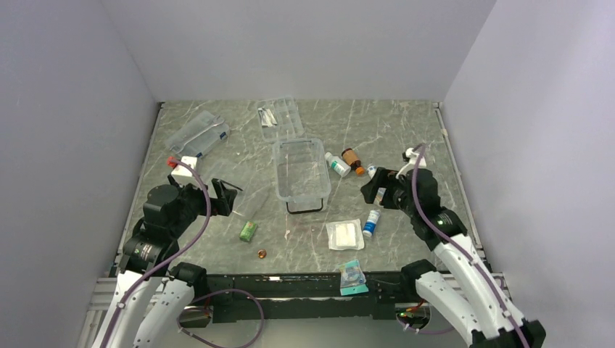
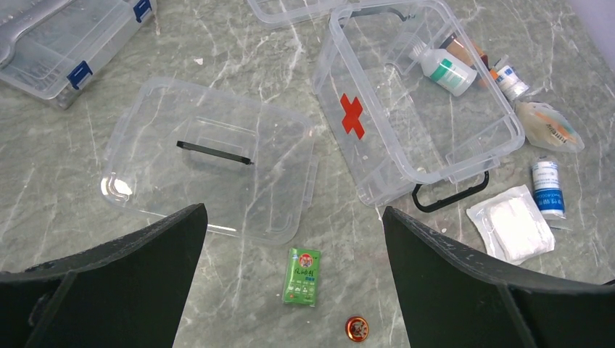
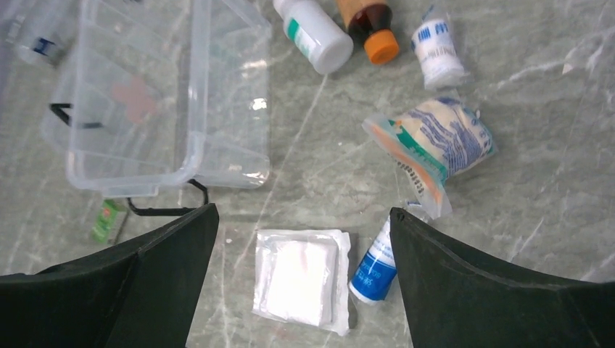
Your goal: Organize the medicine kit
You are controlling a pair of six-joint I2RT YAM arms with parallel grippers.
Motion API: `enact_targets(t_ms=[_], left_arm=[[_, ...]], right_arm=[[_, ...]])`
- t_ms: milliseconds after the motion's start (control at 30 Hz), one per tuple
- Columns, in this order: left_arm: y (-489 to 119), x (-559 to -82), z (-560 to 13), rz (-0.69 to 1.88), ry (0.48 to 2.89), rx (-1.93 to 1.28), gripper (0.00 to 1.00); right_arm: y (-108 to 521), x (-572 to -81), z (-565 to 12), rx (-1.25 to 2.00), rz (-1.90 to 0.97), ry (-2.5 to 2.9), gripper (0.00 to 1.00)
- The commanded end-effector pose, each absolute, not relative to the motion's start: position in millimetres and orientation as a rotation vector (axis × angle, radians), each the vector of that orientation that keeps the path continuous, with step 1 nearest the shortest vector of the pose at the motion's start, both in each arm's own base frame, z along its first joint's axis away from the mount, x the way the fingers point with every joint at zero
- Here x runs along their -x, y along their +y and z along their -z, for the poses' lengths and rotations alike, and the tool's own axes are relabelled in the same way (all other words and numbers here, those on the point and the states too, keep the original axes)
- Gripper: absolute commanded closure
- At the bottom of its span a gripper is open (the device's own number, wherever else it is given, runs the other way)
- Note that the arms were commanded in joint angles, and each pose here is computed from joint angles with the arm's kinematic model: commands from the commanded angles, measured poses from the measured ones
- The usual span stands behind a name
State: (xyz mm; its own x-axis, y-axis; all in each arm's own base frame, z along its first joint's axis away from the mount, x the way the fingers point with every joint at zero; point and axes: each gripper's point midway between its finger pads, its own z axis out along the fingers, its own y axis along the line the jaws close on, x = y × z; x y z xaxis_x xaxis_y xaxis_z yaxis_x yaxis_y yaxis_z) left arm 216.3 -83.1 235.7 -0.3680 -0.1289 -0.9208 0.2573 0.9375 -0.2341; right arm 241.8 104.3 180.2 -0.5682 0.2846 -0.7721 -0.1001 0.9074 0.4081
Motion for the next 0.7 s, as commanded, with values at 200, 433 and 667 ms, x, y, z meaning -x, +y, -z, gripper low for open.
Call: enact_targets(t_ms=[200,433,667], left_arm=[[-79.8,-217.0,-251.9,0.395,1.87,-0.077,0.01],[-76.5,-215.9,-254.0,0.382,1.862,-0.063,0.01],[-73.1,-213.9,-257.7,0.374,1.835,-0.047,0.01]], right_arm=[[74.1,-274.7,-162.0,-0.365,-0.145,2.187,0.13],[72.8,-292.1,-145.1,-0.367,-0.058,2.227,0.16],[80.2,-308.8,-129.7,-0.325,-0.04,2.264,0.24]])
